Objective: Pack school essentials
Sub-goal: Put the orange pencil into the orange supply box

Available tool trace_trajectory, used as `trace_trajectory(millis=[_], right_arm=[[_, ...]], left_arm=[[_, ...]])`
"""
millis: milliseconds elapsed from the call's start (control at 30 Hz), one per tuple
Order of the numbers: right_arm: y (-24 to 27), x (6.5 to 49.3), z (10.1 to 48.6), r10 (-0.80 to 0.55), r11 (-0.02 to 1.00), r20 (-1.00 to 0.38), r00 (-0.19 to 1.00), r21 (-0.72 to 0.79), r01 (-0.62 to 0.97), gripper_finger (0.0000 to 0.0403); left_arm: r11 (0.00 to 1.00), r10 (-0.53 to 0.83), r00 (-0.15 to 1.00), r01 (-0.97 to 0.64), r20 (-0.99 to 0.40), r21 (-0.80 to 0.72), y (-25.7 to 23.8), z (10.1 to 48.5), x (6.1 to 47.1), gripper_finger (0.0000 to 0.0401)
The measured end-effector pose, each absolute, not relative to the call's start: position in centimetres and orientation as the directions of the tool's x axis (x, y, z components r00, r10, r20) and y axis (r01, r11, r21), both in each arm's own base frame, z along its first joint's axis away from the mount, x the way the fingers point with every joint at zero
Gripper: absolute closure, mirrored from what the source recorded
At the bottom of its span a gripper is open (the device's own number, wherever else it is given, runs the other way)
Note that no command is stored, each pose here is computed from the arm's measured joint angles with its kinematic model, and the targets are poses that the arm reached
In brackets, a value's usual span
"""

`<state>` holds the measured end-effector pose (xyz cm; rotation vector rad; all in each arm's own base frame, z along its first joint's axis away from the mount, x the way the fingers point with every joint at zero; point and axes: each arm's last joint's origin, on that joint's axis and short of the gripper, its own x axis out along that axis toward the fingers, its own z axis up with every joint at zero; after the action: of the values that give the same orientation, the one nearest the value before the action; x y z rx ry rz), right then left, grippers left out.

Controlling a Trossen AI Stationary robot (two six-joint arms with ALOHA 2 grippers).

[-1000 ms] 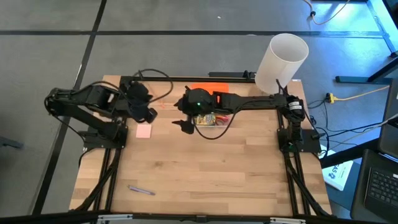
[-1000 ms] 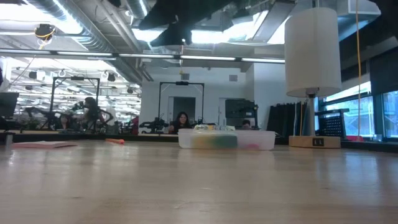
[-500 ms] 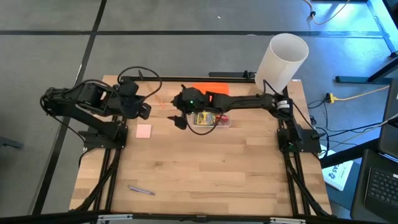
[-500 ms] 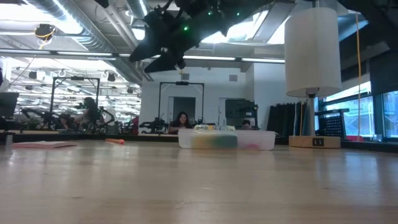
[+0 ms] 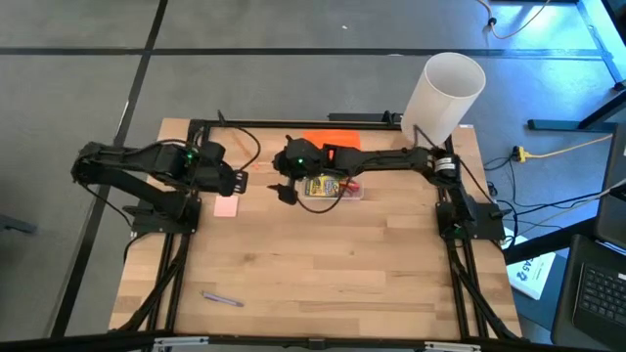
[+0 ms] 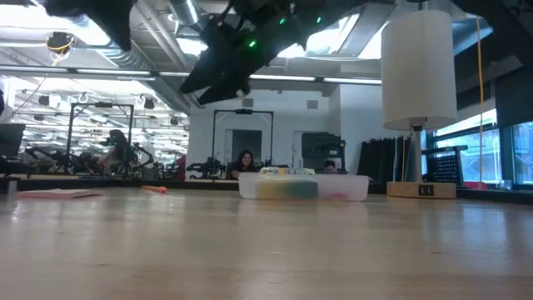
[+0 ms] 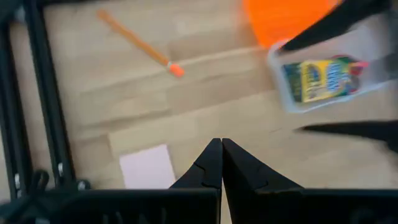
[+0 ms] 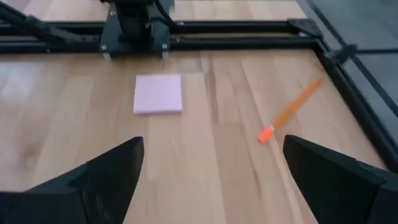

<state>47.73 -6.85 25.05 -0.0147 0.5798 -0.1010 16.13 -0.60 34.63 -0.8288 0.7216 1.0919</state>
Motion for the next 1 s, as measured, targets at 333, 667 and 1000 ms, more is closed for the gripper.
trace_trajectory(millis=[333,667,1000], right_arm=[[-7.1,42.2,30.2,-0.094,0.995,-0.698,0.710,-0.049,0.084,0.0018],[-6.4,37.4,33.7,-0.076,0.997,-0.786,0.614,-0.072,0.031,0.0018],[-5.7,34.2,34.6,0.055,0.998,-0.868,0.493,0.045,-0.034,0.0018]], left_arm=[[0.008,0.441,0.212,-0.973,-0.872,-0.232,1.7,30.3,17.1,0.0401],[-0.072,0.508,0.376,-0.878,-0.775,-0.473,5.1,26.8,19.9,0.0401],[-0.218,0.514,0.330,-0.843,-0.792,-0.492,7.8,24.6,20.4,0.0401]])
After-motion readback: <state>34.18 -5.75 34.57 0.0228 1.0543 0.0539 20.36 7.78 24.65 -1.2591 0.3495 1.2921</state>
